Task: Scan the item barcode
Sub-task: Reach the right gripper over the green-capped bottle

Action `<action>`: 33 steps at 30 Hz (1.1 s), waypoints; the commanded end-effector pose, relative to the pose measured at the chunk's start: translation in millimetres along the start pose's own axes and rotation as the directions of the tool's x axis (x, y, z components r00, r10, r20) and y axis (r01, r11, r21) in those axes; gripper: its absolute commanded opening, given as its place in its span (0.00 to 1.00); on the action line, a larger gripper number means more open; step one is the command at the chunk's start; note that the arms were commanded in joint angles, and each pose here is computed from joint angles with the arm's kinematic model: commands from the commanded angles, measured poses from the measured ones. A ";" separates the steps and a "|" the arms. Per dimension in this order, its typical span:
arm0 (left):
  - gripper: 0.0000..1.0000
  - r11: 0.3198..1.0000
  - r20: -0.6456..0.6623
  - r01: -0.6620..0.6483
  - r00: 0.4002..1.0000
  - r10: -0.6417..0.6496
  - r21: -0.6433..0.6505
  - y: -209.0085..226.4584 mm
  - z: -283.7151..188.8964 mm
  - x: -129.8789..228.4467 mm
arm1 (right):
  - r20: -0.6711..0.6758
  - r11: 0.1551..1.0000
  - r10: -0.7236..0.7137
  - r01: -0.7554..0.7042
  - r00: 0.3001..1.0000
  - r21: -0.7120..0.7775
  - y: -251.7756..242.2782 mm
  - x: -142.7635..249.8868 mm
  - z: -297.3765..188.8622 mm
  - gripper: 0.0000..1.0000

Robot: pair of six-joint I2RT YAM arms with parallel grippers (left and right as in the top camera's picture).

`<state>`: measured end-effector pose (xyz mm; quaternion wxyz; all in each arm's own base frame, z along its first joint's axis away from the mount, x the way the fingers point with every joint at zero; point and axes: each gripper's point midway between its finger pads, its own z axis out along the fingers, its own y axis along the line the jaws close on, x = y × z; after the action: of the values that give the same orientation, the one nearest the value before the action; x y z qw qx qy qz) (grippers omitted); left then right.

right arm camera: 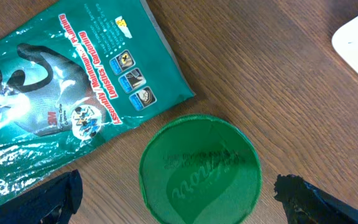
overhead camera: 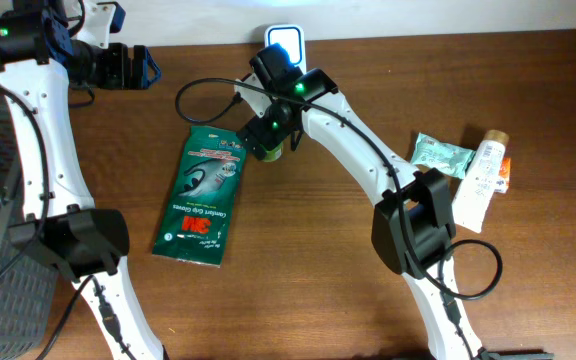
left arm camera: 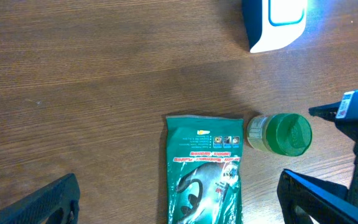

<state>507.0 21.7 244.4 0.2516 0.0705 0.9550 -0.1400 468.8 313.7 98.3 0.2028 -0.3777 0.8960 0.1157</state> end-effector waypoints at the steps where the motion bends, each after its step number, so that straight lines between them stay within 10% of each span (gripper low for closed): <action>1: 0.99 1.000 0.019 -0.017 1.000 0.017 0.005 -3.3 -7.2 -3.0 | -0.003 0.999 -0.006 0.006 1.000 -0.038 3.2 1.7 15.0 0.97; 13: 0.99 1.000 0.019 -0.018 1.000 0.018 0.005 -3.3 -7.2 -3.0 | -0.038 0.994 0.101 -0.099 0.994 0.055 -22.6 13.8 36.0 0.67; 20: 0.99 1.000 0.019 -0.018 1.000 0.018 0.005 -3.3 -7.2 -3.0 | 0.008 0.960 0.245 -0.243 0.970 0.139 -34.9 6.6 -35.7 0.61; 26: 0.99 1.000 0.019 -0.018 1.000 0.018 0.005 -3.3 -7.2 -3.0 | 0.118 0.569 0.755 -0.733 0.645 0.372 -106.8 63.4 -85.0 0.61; 33: 0.99 1.000 0.019 -0.018 1.000 0.018 0.005 -3.3 -7.2 -3.0 | 0.208 0.238 0.918 -0.889 0.337 0.392 -146.8 107.3 -57.3 0.59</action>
<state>507.1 21.7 244.3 0.2516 0.0705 0.9550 -0.1400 494.3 123.6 118.7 0.1638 0.2063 0.9647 0.0020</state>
